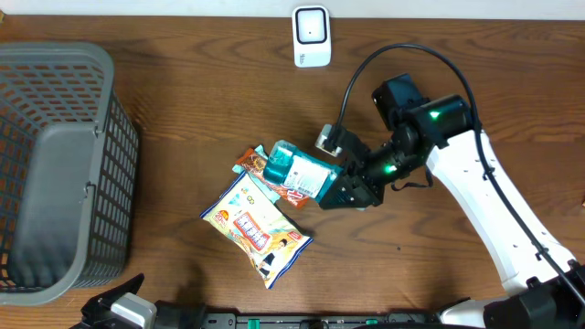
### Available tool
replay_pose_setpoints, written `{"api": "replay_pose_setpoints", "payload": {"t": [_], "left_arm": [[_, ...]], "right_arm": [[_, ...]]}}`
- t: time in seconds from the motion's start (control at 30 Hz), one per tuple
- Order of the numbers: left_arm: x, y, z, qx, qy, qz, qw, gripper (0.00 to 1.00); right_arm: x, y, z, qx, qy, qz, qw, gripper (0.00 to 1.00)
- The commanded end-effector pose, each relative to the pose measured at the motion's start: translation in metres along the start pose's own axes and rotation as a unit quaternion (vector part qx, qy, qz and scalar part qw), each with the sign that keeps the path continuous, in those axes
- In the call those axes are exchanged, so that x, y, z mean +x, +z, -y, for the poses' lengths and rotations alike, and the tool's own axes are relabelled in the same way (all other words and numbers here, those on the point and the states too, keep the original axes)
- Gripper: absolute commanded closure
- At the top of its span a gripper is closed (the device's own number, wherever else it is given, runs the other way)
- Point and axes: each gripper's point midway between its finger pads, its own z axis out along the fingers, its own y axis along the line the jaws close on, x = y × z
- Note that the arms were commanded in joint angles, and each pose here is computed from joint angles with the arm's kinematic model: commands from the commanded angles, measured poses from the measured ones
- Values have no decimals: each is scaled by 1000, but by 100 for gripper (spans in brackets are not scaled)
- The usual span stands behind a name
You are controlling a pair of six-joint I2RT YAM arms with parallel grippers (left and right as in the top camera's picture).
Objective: Scan the item barcode
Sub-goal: 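Carry the Listerine bottle up to the white scanner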
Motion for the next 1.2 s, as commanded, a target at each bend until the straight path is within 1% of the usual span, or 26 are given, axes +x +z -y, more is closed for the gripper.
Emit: {"api": "replay_pose_setpoints", "payload": {"t": [0.0,0.1,0.13,0.23,0.3,0.37,0.53,0.6,0.7,0.73,0.8,0.83,0.93,1.03,1.17], "left_arm": [[-2,-1,2,6,3,5,1000,2],[-2,-1,2,5,3,5,1000,2],[-2,-1,2,5,3,5,1000,2],[-2,-1,2,6,3,5,1000,2],[-2,-1,2,5,3,5,1000,2],[-2,-1,2,6,2,5,1000,2],[-2,-1,2,5,3,5,1000,2],[-2,-1,2,6,3,5,1000,2],[-2,-1,2,5,3,5,1000,2],[-2,-1,2,5,3,5,1000,2],[-2,-1,2,5,3,5,1000,2],[-2,-1,2,5,3,5,1000,2],[-2,-1,2,6,3,5,1000,2],[-2,-1,2,6,3,5,1000,2],[-2,-1,2,6,3,5,1000,2]], "right_arm": [[-5,-5,16,63,-50,-5,997,99],[-15,-7,46,131,-34,4,991,99],[-21,-10,61,166,-17,13,986,99],[-43,-23,106,271,35,51,961,99],[-55,-33,137,341,57,74,935,99],[-65,-37,160,391,61,86,915,99],[-80,-36,216,484,53,94,869,98],[-84,-37,242,524,54,98,844,96],[-89,-44,278,588,59,114,799,94],[-94,-47,291,611,59,129,779,97],[-102,-52,304,635,57,154,755,99],[-108,-53,308,640,50,164,749,99],[-124,-55,315,647,29,195,737,98],[-139,-58,319,652,11,220,725,91],[-157,-59,327,654,3,237,718,88]]}}
